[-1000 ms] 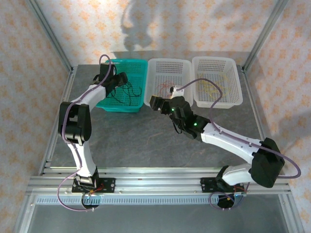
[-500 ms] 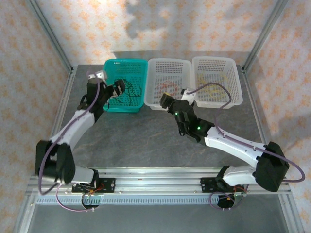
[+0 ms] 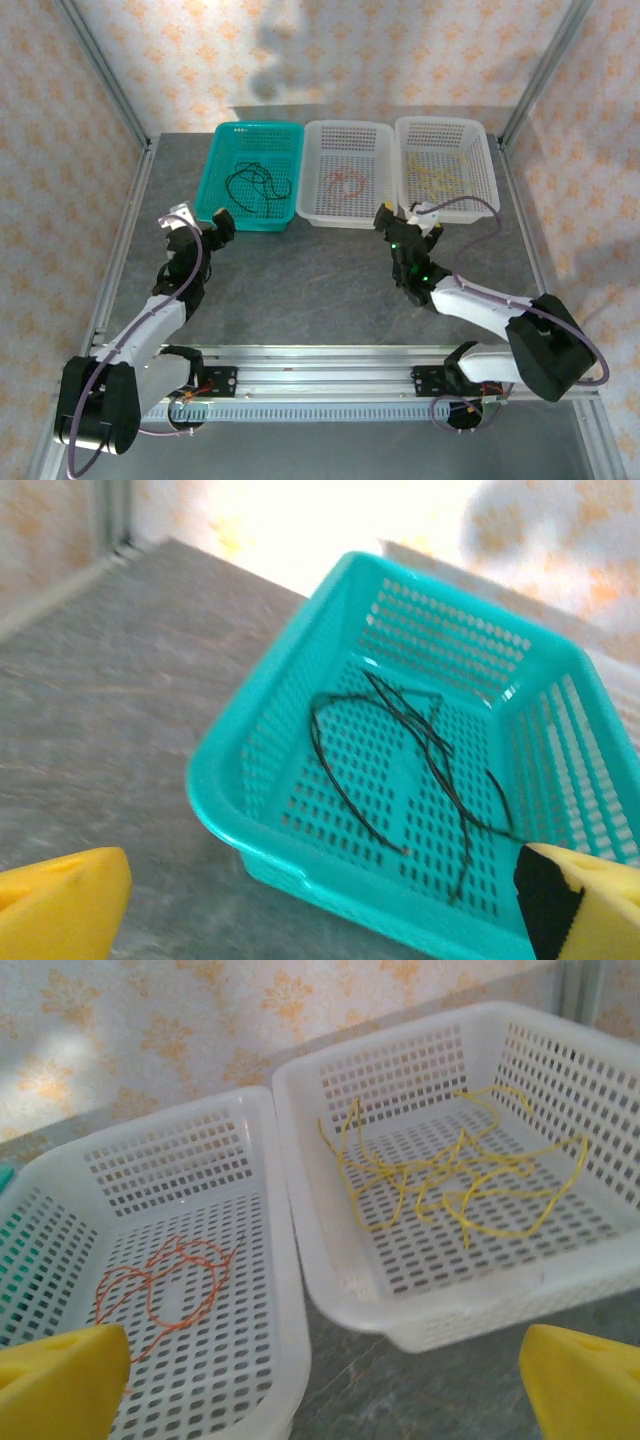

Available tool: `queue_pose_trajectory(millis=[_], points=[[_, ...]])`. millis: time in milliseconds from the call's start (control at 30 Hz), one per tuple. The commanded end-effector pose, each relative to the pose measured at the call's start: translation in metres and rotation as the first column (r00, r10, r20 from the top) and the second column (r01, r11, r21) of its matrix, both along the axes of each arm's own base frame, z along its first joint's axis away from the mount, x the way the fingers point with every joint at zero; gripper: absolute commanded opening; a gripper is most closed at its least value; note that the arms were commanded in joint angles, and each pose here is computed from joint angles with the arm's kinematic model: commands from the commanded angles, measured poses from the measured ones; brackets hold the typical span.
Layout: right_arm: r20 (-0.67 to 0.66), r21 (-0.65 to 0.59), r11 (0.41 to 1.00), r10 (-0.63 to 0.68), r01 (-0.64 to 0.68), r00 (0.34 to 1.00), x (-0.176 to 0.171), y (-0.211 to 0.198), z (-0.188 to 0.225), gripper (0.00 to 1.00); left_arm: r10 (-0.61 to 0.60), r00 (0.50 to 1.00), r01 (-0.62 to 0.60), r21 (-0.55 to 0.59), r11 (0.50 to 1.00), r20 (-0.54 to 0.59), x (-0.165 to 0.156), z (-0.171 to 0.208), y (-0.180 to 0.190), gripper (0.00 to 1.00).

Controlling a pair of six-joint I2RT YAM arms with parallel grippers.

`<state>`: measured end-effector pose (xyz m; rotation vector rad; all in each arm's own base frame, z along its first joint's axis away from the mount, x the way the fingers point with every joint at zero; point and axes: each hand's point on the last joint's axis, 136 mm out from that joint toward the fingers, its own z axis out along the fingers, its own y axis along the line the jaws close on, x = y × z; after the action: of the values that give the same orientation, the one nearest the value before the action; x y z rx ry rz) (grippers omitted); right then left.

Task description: Untangle the cables

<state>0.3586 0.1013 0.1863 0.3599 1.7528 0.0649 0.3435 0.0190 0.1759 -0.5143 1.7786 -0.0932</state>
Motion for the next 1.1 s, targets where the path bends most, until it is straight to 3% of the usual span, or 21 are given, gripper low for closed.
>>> queue_pose_trajectory(millis=[0,167,400,833,1000,1067], points=[[0.019,-0.119,0.984,0.133,-0.13,0.991,0.005,0.004,0.009,1.0,0.131,0.988,-0.137,0.087,0.987,0.076,-0.004,0.018,0.029,1.0],[-0.072,-0.199,0.968,0.138,-0.15,0.988,0.01,-0.021,-0.016,1.0,0.157,0.981,-0.177,0.197,0.964,0.112,-0.012,0.013,0.04,1.0],[-0.071,-0.224,0.972,0.056,-0.071,0.996,0.016,-0.056,-0.029,1.0,0.117,0.981,-0.16,0.309,0.938,0.153,-0.025,-0.005,0.039,0.99],[0.043,-0.162,0.986,0.048,-0.04,0.998,0.011,-0.099,-0.044,1.0,-0.07,0.979,-0.001,0.348,0.938,0.192,0.004,-0.019,0.01,0.99],[0.077,-0.139,0.989,0.058,-0.047,0.995,0.012,-0.109,-0.045,1.0,-0.086,0.965,-0.008,0.357,0.934,0.246,-0.001,-0.023,0.009,1.0],[0.096,-0.125,0.992,0.044,-0.032,0.994,0.009,-0.113,-0.048,1.0,-0.081,0.976,0.006,0.35,0.937,0.2,0.002,-0.029,0.009,1.0]])
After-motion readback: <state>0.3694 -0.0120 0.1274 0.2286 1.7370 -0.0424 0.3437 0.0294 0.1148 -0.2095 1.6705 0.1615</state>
